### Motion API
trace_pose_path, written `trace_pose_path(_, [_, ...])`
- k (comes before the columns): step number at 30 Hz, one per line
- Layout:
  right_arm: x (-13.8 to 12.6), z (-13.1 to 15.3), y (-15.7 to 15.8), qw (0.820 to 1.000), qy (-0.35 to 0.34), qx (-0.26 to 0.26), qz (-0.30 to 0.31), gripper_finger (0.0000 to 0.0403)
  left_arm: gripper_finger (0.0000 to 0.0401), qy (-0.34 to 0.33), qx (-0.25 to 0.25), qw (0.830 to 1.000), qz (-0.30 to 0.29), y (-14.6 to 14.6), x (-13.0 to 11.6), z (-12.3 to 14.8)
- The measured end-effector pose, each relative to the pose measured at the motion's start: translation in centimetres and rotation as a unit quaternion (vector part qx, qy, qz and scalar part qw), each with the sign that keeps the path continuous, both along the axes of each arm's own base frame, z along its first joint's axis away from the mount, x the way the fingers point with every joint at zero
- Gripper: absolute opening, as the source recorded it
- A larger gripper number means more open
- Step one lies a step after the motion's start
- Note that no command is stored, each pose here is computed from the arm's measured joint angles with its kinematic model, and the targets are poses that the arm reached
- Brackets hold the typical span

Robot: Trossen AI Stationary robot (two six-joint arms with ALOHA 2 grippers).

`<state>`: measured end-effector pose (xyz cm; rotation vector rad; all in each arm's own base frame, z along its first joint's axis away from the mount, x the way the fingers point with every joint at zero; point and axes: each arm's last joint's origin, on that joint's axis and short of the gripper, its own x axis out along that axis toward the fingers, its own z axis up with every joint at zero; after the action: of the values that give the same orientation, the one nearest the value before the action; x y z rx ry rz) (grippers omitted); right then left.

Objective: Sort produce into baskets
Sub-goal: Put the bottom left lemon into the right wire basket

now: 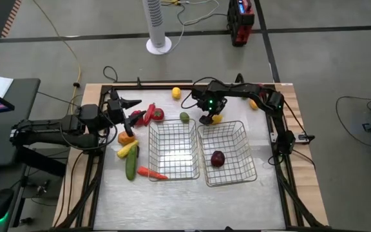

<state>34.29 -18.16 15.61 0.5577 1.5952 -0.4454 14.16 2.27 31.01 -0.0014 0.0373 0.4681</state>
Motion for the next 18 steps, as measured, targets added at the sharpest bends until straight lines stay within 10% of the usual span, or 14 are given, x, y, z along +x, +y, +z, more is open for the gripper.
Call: trace_pose_path(18, [-0.68,0.24,0.07,0.999,0.043,-0.007,0.023,0.0288,0.0224,0.002,0.0,1.0,0.0,0.0,-0.01,-0.04])
